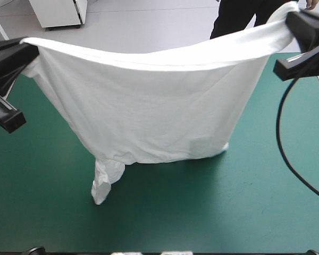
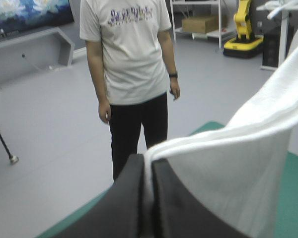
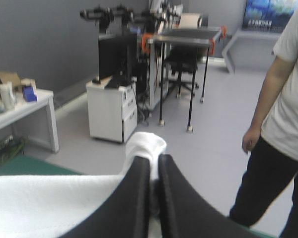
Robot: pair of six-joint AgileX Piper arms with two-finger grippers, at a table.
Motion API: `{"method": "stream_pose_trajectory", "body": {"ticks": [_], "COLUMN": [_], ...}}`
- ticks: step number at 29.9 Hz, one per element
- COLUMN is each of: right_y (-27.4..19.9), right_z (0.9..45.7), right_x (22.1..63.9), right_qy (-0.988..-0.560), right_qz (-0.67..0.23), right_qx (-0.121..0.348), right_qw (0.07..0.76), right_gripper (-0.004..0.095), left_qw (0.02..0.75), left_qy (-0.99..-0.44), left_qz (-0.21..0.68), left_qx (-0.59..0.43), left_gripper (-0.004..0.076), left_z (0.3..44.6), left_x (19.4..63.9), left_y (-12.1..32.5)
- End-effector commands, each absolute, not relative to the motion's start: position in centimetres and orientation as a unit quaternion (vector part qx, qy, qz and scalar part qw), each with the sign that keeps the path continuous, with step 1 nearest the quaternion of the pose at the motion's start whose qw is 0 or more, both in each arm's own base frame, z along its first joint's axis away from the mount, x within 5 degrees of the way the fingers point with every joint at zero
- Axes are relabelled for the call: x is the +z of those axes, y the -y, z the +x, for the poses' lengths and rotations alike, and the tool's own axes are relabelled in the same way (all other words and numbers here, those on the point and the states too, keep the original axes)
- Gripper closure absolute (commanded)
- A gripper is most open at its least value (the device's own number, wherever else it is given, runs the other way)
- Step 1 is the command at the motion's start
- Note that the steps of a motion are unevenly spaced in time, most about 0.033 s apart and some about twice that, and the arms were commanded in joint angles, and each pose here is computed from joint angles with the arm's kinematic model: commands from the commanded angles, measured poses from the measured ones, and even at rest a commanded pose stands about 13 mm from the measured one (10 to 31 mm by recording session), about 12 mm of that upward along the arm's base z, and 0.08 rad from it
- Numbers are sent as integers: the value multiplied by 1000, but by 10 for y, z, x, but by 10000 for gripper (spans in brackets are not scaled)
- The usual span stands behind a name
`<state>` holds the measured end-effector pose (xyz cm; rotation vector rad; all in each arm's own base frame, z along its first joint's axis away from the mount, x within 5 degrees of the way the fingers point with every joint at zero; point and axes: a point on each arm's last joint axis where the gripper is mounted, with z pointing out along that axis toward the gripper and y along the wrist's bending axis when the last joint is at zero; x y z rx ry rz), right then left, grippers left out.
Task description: Fold the cloth
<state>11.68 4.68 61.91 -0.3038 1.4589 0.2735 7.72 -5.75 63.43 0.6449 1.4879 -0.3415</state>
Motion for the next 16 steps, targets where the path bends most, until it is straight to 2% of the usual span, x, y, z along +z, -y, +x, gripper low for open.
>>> {"method": "stream_pose_trajectory", "body": {"ticks": [1,5,8,11,16], "right_y": [-33,-27,-26,-28,-34], "right_z": [86,72,70,73,93], "right_x": [654,668,672,675,676], "right_qy": [-562,-512,-491,-480,-471], "right_qz": [-116,-108,-104,-102,-94], "right_qx": [129,131,131,133,127], "right_qw": [809,842,855,861,868], "right_gripper": [923,923,923,923,923], "left_qw": [757,817,843,863,880], "left_qy": [-572,-488,-448,-419,-408], "left_qz": [260,244,227,214,207], "left_qx": [-181,-188,-192,-183,-132], "left_gripper": [734,734,734,734,734], "left_z": [65,59,56,58,80], "left_x": [661,679,687,693,694], "left_y": [49,47,46,47,64]}}
